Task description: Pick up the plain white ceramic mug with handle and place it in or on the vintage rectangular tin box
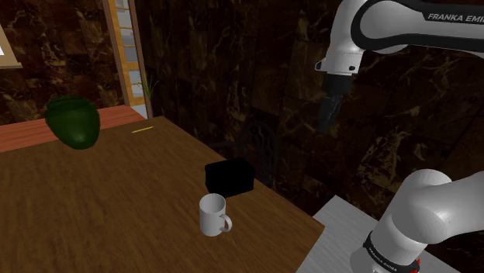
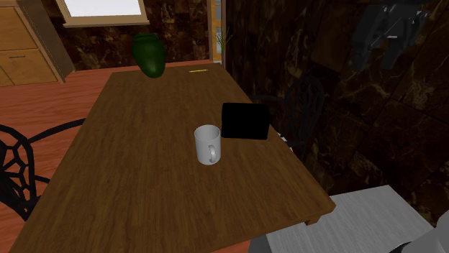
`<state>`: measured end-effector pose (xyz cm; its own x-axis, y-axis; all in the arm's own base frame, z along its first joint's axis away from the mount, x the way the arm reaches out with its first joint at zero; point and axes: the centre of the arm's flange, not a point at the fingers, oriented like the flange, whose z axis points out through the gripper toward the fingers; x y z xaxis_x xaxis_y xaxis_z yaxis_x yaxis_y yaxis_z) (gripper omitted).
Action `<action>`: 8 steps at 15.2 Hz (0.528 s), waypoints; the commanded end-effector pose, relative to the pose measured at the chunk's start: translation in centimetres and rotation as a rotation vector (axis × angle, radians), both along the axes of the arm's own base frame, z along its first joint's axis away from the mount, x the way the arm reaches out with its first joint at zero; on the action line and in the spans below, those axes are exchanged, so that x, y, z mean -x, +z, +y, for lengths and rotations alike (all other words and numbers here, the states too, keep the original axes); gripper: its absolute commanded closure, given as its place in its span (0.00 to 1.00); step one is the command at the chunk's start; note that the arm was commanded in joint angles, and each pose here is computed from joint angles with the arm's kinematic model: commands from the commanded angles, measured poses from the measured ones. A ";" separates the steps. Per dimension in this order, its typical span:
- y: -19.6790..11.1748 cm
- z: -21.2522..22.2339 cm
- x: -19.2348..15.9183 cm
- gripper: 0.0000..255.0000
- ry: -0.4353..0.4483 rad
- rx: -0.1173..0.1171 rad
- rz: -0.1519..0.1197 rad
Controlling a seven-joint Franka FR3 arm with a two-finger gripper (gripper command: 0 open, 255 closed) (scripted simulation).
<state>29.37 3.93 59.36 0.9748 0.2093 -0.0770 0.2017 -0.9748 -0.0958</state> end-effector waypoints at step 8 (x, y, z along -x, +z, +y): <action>-4.7 7.6 -3.0 0.00 0.010 0.021 -0.014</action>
